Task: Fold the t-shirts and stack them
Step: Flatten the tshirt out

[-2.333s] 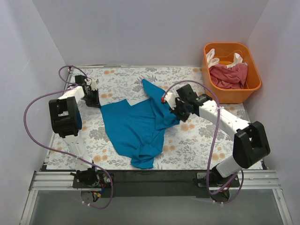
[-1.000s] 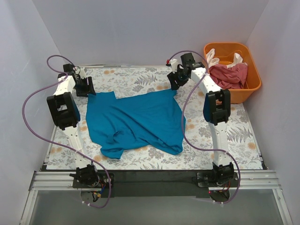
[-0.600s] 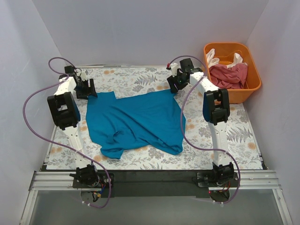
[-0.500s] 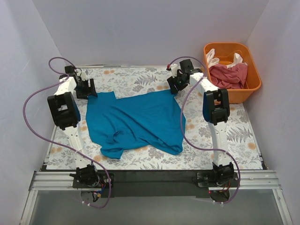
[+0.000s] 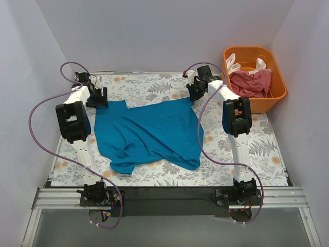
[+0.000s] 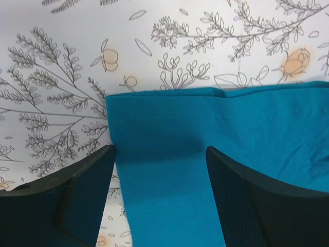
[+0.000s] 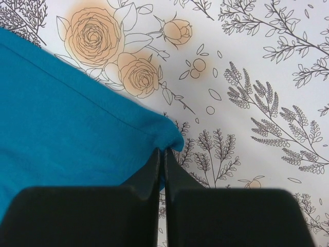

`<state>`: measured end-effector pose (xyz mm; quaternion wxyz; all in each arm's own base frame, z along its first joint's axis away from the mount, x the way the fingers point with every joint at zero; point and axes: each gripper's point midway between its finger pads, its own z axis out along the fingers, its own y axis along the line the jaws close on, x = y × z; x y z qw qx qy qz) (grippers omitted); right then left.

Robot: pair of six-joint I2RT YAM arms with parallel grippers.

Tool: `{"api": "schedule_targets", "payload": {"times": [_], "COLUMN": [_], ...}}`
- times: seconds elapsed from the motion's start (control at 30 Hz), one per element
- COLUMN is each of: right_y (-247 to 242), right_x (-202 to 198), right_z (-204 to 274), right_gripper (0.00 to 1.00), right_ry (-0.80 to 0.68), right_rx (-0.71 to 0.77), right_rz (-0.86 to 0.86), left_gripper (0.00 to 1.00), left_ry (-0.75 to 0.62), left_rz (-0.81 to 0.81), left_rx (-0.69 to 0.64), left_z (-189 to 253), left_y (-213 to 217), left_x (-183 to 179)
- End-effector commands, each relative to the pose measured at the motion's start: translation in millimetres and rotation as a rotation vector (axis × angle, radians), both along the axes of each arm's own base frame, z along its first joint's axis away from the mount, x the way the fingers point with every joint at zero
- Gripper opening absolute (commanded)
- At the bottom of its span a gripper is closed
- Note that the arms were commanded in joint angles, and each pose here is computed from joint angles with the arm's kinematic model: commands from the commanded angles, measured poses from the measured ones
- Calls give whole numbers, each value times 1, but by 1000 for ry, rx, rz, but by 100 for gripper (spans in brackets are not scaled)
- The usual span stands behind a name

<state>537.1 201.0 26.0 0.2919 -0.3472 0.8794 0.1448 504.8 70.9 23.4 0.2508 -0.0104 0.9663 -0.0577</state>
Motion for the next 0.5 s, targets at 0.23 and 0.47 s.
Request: {"api": "schedule_targets", "payload": {"times": [0.23,0.47], "right_y": [2,11], "right_x": [-18,-10], "right_z": [-4,35], "right_gripper": [1,1], "right_ry": [40,-29], "right_rx": [4,63], "right_rz": [41,68], "left_gripper": [45,0], "left_ry": [79,44], "left_rz": [-10,-31], "left_rx": [68,39], "left_z": [-42,-40], "left_y": [2,-3], "left_x": [-12,6]}}
